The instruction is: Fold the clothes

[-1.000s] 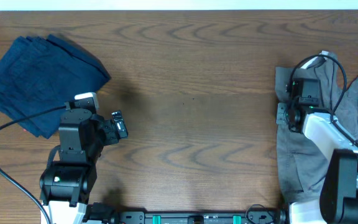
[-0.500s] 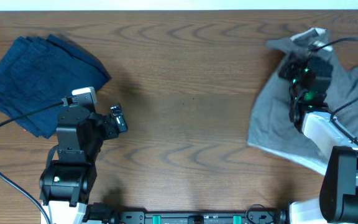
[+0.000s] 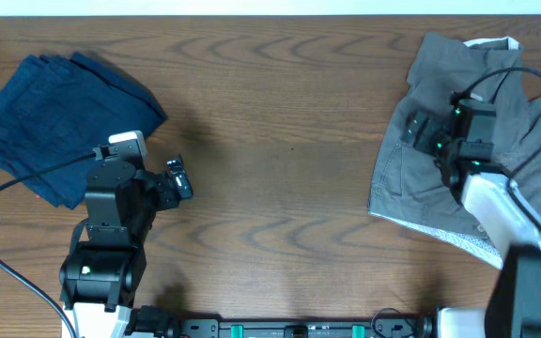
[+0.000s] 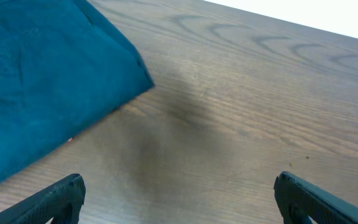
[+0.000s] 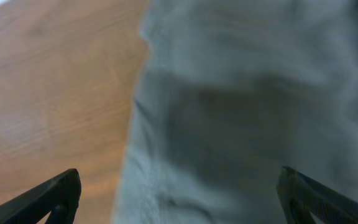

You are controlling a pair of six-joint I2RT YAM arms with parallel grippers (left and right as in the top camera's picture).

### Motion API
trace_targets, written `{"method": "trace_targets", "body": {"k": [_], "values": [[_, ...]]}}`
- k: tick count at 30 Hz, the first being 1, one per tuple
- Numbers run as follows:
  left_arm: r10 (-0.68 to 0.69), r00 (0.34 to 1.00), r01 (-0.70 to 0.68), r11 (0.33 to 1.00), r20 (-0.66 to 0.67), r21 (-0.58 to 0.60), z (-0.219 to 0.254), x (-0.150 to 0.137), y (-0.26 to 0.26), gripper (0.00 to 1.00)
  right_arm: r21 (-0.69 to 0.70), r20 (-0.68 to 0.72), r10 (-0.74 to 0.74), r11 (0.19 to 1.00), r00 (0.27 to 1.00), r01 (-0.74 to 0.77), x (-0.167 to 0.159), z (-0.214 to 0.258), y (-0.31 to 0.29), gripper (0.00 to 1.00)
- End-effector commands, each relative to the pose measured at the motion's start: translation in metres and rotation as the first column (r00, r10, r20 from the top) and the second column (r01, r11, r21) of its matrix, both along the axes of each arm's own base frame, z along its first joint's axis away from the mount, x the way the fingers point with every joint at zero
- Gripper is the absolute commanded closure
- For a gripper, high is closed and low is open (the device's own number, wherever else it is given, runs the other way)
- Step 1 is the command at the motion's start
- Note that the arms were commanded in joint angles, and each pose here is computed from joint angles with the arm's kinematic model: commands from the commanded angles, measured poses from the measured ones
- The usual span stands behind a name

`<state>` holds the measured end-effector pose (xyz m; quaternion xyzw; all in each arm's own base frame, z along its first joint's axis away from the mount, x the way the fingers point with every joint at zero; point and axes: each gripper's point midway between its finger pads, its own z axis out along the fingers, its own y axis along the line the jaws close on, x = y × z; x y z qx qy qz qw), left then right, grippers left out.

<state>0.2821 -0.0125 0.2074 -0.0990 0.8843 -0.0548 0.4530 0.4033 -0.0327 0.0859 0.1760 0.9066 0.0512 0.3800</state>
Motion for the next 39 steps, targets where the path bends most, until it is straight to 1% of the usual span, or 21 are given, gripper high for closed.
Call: {"method": "trace_targets", "body": {"k": [1, 3, 6, 8, 10, 13, 16, 17, 21, 25, 26, 29, 31, 33, 35, 36, 39], "values": [[-0.049, 0.999, 0.050, 0.998, 0.022, -0.033, 0.010, 0.002, -0.010, 0.02, -0.177, 0.003, 0.014, 0.984, 1.000, -0.014, -0.022, 0.037, -0.027, 0.01], [-0.095, 0.995, 0.096, 0.993, 0.017, -0.065, 0.009, 0.002, -0.019, 0.02, -0.187, -0.083, 0.035, 0.981, 0.996, -0.050, -0.047, 0.033, -0.025, 0.01], [-0.158, 0.987, 0.156, 0.980, -0.004, -0.126, 0.003, 0.004, -0.034, 0.02, -0.122, -0.202, 0.088, 0.986, 0.976, -0.114, -0.081, 0.022, -0.010, 0.01], [-0.193, 0.981, 0.182, 0.960, -0.029, -0.215, -0.003, 0.007, -0.049, 0.02, -0.078, -0.291, 0.115, 0.987, 0.950, -0.143, -0.102, 0.011, -0.001, 0.01], [-0.239, 0.970, 0.213, 0.931, -0.055, -0.295, -0.010, 0.011, -0.065, 0.02, -0.071, -0.359, 0.060, 0.993, 0.931, -0.091, -0.119, 0.003, -0.005, 0.01], [-0.310, 0.944, 0.243, 0.888, -0.116, -0.391, -0.028, 0.015, -0.092, 0.02, -0.119, -0.407, -0.120, 0.990, 0.905, 0.078, -0.136, 0.000, -0.024, 0.01], [-0.351, 0.913, 0.233, 0.867, -0.207, -0.442, -0.055, 0.016, -0.117, 0.02, -0.078, -0.404, -0.092, 0.995, 0.910, 0.066, -0.135, 0.000, -0.017, 0.01], [-0.378, 0.894, 0.243, 0.860, -0.240, -0.449, -0.066, 0.015, -0.129, 0.02, -0.060, -0.407, -0.078, 0.996, 0.910, 0.059, -0.135, 0.000, -0.013, 0.01], [-0.482, 0.818, 0.318, 0.834, -0.314, -0.451, -0.103, 0.008, -0.173, 0.02, -0.055, -0.424, -0.076, 0.997, 0.903, 0.058, -0.142, 0.000, -0.012, 0.01], [-0.560, 0.728, 0.382, 0.810, -0.395, -0.445, -0.142, -0.007, -0.211, 0.02, -0.045, -0.424, -0.084, 0.996, 0.902, 0.071, -0.147, 0.004, -0.011, 0.01], [-0.569, 0.709, 0.388, 0.808, -0.416, -0.443, -0.150, -0.010, -0.216, 0.02, -0.030, -0.419, -0.057, 0.998, 0.906, 0.048, -0.147, 0.005, -0.007, 0.01], [-0.582, 0.681, 0.400, 0.804, -0.444, -0.441, -0.160, -0.012, -0.227, 0.02, 0.083, -0.395, 0.119, 0.992, 0.911, -0.094, -0.145, 0.008, 0.020, 0.01], [-0.584, 0.684, 0.404, 0.802, -0.437, -0.441, -0.158, -0.009, -0.229, 0.02, 0.139, -0.400, 0.179, 0.981, 0.899, -0.134, -0.148, 0.007, 0.033, 0.05], [-0.571, 0.700, 0.401, 0.811, -0.429, -0.425, -0.155, -0.004, -0.226, 0.02, 0.151, -0.423, 0.213, 0.975, 0.881, -0.163, -0.153, 0.003, 0.039, 0.06], [-0.540, 0.722, 0.385, 0.833, -0.434, -0.397, -0.153, 0.000, -0.217, 0.02, 0.157, -0.446, 0.238, 0.970, 0.863, -0.187, -0.157, -0.002, 0.046, 0.11], [-0.514, 0.734, 0.369, 0.850, -0.443, -0.375, -0.153, 0.002, -0.210, 0.02, 0.161, -0.458, 0.252, 0.967, 0.852, -0.199, -0.158, -0.005, 0.050, 0.16], [-0.427, 0.774, 0.310, 0.900, -0.467, -0.308, -0.151, 0.008, -0.184, 0.02, 0.144, -0.500, 0.265, 0.964, 0.824, -0.222, -0.161, -0.015, 0.056, 0.33]]}}
